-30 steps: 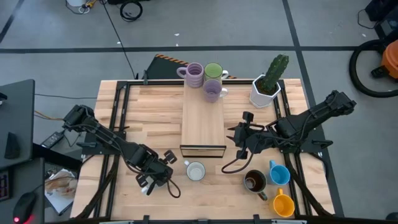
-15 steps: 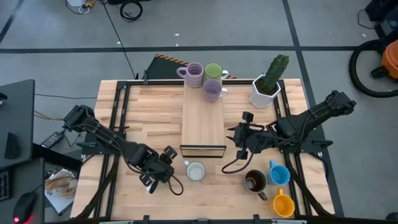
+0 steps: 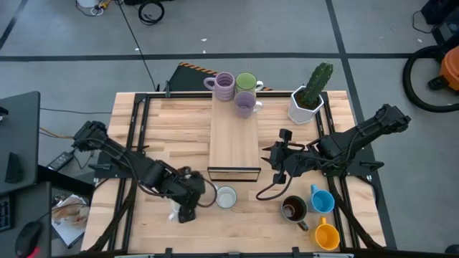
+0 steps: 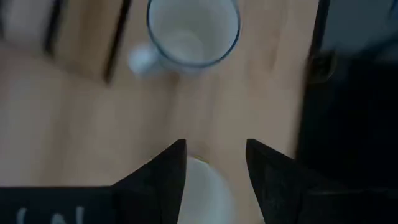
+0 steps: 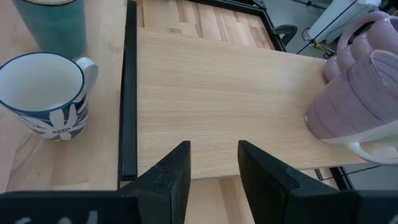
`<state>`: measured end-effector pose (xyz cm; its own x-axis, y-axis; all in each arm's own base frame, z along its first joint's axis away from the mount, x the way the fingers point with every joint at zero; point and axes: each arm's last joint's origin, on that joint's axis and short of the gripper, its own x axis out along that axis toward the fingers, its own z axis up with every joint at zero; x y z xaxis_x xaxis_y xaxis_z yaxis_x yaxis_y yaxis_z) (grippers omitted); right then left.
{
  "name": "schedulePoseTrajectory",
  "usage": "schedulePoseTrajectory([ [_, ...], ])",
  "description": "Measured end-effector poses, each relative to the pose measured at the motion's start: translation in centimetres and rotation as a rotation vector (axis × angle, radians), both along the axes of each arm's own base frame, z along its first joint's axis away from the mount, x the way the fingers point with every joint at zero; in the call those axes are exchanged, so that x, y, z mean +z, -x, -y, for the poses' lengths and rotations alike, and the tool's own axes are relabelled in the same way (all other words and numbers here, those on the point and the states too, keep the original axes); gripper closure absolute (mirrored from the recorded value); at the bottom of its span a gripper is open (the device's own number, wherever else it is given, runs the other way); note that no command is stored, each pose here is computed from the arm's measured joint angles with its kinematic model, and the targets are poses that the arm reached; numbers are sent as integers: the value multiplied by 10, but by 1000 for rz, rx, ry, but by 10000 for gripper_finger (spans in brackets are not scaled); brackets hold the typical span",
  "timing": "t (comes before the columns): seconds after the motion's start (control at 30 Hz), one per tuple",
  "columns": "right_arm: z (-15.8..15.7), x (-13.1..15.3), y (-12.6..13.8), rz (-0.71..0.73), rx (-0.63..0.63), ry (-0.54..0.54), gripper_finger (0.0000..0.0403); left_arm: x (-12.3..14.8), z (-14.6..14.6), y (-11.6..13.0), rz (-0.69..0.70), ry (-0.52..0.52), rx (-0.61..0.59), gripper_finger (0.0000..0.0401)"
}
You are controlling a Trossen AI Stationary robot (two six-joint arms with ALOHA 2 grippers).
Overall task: Place coffee mugs
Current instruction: Put the blue-green mug on the shelf
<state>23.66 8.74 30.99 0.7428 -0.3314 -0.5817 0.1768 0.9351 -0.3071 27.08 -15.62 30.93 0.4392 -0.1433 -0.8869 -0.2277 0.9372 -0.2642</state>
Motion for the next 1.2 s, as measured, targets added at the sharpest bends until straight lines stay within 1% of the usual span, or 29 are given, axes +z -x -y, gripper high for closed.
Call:
schedulePoseTrajectory([
  [0.1,0,0,0,-4,8,10,264,-3,3,-1,-134,225,213,229],
  [0.13,0,0,0,-6,11,14,264,-6,5,-2,-173,270,257,229],
  [0.2,0,0,0,-10,21,26,264,-11,13,-5,-195,304,286,229],
  [0.3,0,0,0,-14,27,34,264,-23,20,-10,-249,304,322,229],
  [0.4,0,1,-1,-11,35,41,264,-26,26,-18,-294,267,340,229],
  [0.57,-1,2,-2,-1,46,49,264,-24,32,-27,-375,90,386,230],
  [0.63,-1,2,-2,4,47,48,264,-26,34,-31,-394,50,400,230],
  [0.8,-1,2,-2,7,49,49,264,-40,39,-41,-410,35,409,230],
  [0.97,-1,2,-2,6,53,44,264,-50,40,-41,-462,-20,411,230],
  [1.03,-1,2,-2,5,57,36,264,-52,39,-41,-465,-53,411,230],
  [1.2,-2,3,-3,12,58,29,264,-61,41,-46,-452,-74,391,230],
])
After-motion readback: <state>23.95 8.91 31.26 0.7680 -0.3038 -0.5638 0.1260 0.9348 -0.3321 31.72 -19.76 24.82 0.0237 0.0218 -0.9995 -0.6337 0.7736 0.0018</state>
